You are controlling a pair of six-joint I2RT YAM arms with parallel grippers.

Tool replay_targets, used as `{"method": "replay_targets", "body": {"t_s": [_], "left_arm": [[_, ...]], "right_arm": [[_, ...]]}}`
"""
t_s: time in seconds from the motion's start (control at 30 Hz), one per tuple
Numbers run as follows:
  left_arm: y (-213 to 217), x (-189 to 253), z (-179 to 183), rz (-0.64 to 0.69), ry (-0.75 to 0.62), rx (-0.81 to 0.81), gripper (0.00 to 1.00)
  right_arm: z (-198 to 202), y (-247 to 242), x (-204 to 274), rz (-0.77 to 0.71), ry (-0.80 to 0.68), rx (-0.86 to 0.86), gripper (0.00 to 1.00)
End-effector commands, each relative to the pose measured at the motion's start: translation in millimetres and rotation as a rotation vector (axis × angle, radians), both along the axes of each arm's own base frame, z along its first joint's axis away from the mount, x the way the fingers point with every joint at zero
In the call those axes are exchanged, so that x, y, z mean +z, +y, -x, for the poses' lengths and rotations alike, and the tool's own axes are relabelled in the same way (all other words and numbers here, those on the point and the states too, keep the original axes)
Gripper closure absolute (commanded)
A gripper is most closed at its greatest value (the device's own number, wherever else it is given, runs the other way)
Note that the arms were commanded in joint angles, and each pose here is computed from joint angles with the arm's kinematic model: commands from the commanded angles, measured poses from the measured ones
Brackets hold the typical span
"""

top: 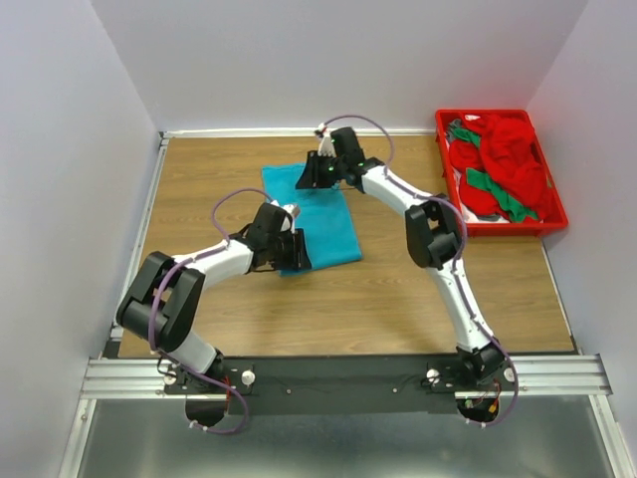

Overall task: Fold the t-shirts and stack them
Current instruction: Fold the tshirt

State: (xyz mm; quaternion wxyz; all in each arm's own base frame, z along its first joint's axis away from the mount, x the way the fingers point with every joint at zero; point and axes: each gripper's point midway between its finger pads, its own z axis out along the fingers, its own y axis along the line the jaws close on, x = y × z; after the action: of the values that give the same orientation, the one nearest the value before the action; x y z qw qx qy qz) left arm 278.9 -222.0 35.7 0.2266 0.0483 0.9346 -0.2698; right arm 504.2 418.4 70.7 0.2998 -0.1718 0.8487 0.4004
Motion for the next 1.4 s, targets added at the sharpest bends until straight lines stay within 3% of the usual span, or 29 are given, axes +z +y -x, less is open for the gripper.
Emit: {"method": "replay_targets", "body": {"t_s": [0.0,0.07,0.17,0.2,0.27,0.3,0.37,0.43,0.57,0.9,1.17,1.37], "left_arm": [[1.1,23.8,-7.1,0.001,-0.057,0.017,0.47],[3.1,45.2,-17.1,0.013,-0.11,0.044,0.46],[8.7,86.4,-39.0,0.07,-0.199,0.104,0.46],[9.9,112.1,-45.2,0.107,-0.261,0.118,0.45],[18.3,139.8,-52.5,0.152,-0.328,0.153,0.43],[20.5,141.6,-51.6,0.165,-0.331,0.156,0.43],[21.0,147.0,-50.5,0.224,-0.331,0.14,0.43],[16.1,133.6,-38.4,0.282,-0.275,0.097,0.43],[6.2,104.6,-29.2,0.366,-0.206,0.056,0.44],[12.8,28.4,-20.2,0.322,-0.027,0.074,0.45],[29.4,-8.3,-4.7,0.281,0.078,0.12,0.45],[38.8,-4.5,-0.6,0.279,0.07,0.138,0.45]], "right_arm": [[-26.1,-29.9,20.9,-0.045,0.012,-0.078,0.59],[-22.7,-43.2,67.0,-0.067,-0.048,-0.078,0.57],[4.5,-64.0,76.7,-0.061,-0.016,-0.054,0.57],[17.9,-69.4,112.7,-0.096,-0.055,-0.028,0.57],[51.2,-79.6,95.4,-0.088,0.013,0.02,0.57],[69.5,-80.5,119.0,-0.131,-0.004,0.072,0.57],[104.9,-88.0,92.3,-0.139,0.101,0.108,0.57],[128.2,-90.2,95.5,-0.188,0.115,0.152,0.57],[169.4,-103.5,51.7,-0.205,0.231,0.153,0.57],[180.9,-131.0,-19.2,-0.323,0.372,0.111,0.58],[194.3,-166.7,-85.2,-0.289,0.559,-0.012,0.59],[185.5,-170.0,-33.0,-0.294,0.428,-0.031,0.58]]}}
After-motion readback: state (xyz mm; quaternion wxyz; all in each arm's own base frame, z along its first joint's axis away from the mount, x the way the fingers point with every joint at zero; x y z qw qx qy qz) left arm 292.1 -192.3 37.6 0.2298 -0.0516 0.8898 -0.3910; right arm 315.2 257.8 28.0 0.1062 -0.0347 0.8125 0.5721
